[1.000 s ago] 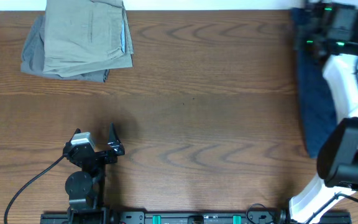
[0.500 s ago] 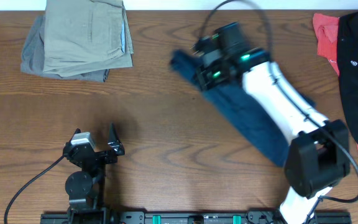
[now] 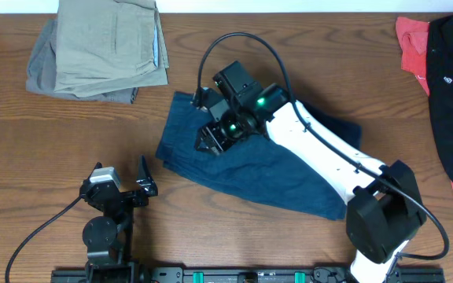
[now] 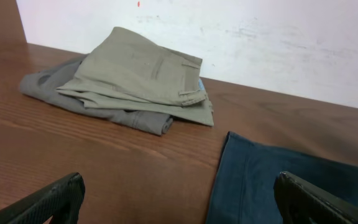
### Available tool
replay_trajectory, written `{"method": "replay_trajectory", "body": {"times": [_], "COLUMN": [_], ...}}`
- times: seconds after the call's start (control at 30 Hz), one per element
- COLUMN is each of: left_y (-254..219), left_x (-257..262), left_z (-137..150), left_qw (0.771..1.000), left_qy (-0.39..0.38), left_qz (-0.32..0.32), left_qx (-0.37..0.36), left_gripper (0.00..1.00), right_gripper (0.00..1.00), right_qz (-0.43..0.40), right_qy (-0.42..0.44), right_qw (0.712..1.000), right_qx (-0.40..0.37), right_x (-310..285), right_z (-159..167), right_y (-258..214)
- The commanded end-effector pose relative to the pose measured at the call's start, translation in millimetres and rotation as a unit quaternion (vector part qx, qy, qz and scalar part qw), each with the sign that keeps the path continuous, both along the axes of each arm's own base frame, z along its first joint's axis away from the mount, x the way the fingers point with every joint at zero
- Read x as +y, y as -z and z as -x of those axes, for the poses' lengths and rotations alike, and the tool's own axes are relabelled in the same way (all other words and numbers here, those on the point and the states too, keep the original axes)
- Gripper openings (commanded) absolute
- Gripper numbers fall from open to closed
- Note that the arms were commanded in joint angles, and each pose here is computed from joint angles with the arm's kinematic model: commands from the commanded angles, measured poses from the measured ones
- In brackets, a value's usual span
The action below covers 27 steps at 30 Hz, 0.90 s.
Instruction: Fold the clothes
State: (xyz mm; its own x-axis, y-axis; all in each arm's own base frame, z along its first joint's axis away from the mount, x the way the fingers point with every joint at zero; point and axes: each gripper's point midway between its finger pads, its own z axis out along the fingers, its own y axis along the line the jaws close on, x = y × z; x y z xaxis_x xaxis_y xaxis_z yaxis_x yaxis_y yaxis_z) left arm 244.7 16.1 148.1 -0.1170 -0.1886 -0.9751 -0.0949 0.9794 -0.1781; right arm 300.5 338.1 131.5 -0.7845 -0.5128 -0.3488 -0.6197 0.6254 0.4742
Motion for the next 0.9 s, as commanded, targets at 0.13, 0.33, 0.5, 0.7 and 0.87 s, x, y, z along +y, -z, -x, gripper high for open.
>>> {"method": "replay_trajectory", "body": {"times": [0.13, 0.33, 0.5, 0.7, 0.87], "left_y": [17, 17, 17, 17, 17], "left_x": [4, 4, 4, 4, 4], "left_z": [1, 1, 1, 1, 1], "left_qw": [1.000, 1.000, 1.000, 1.000, 1.000], "left_qy": [-0.013, -0.013, -0.013, -0.013, -0.013], "left_qz": [0.004, 0.004, 0.004, 0.004, 0.004], "left_qx": [0.024, 0.024, 0.024, 0.024, 0.024], "left_gripper": [0.98, 0.98, 0.98, 0.98, 0.98], "right_gripper": [0.99, 0.99, 0.99, 0.99, 0.98], "right_qz": [0.134, 0.232, 0.294, 0.337, 0.328], "right_qy": [0.184, 0.237, 0.246, 0.276, 0.289], "right_qw": [0.974, 0.941, 0.920, 0.899, 0.899], "right_qx": [-0.009, 0.069, 0.084, 0.039, 0.030], "right_x": [-130, -209, -238, -260, -264], "right_z": [-41, -13, 0, -14, -18], "right_y": [-17, -10, 8, 40, 61]}}
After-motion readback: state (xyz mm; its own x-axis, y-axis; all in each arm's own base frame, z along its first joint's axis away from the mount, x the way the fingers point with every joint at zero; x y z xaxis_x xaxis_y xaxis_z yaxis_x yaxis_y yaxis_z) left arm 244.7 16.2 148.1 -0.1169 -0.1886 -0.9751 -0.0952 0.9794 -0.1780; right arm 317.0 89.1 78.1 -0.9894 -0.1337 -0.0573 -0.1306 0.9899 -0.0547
